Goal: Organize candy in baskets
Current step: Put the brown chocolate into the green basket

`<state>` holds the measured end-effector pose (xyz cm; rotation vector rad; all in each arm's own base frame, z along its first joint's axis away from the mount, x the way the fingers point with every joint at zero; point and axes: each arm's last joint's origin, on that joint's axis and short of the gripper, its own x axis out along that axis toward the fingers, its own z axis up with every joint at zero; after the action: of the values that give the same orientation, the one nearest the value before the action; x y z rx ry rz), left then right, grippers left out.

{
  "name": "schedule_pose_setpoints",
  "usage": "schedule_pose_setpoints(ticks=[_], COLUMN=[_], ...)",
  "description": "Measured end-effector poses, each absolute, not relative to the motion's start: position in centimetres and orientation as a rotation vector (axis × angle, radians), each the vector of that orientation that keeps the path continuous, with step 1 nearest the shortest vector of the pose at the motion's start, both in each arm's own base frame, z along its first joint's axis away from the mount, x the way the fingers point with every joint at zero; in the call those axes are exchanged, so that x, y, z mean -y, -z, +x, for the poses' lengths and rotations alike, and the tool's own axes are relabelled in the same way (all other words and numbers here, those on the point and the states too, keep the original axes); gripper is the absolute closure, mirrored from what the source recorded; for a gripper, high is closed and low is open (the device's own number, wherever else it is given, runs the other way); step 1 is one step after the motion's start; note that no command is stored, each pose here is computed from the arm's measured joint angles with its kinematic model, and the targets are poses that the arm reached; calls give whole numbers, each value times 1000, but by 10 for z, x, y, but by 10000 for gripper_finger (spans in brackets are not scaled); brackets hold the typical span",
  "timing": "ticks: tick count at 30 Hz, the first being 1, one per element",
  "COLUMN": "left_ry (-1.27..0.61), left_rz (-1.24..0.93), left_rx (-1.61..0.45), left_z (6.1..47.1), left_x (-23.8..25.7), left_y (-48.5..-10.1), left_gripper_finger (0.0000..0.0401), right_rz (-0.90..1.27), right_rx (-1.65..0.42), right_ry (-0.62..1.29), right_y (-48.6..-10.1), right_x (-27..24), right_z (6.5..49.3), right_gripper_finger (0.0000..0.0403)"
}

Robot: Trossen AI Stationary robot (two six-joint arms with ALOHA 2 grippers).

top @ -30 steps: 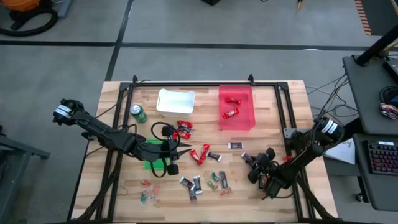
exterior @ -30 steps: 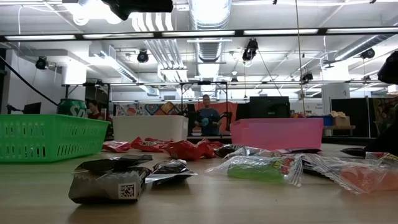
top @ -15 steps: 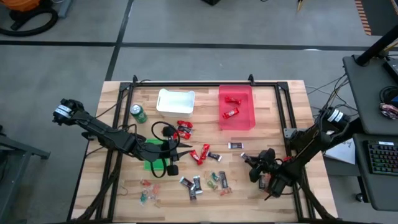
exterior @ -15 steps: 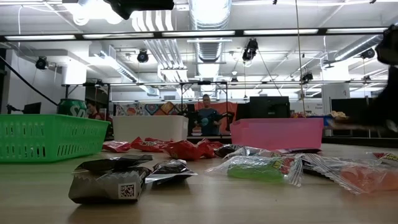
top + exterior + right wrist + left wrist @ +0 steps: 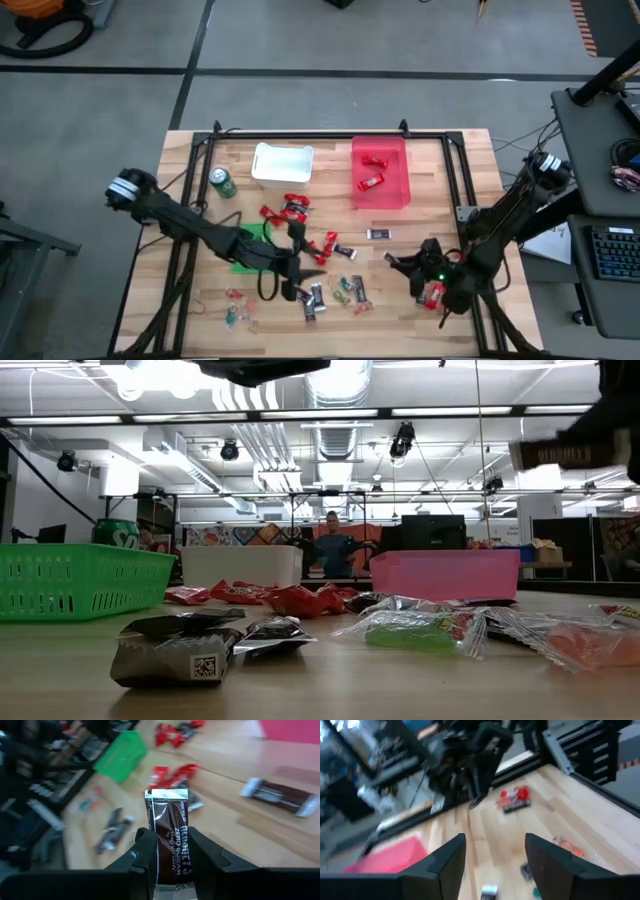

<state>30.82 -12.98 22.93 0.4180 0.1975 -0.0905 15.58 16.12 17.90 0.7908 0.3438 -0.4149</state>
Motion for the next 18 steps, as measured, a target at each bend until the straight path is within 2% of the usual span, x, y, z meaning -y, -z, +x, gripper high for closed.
schedule_pose_setpoints(ticks=[6,12,18], left_ry=[65,51,70], left_rz=[494,533,536], left_rx=[-95,-103,-91], left_z=[339,372,388], left_x=[138,144,151], left_y=[-208,-193,-188], left_gripper_finger=[210,210,210], right_rz=[855,898,896], right_rx=[-352,-355,-365], right_ry=[293,129,61], right_y=[-190,-202,-206], right_x=[-165,-163,-159], right_z=[175,195,203], right_gripper_finger=[321,320,320])
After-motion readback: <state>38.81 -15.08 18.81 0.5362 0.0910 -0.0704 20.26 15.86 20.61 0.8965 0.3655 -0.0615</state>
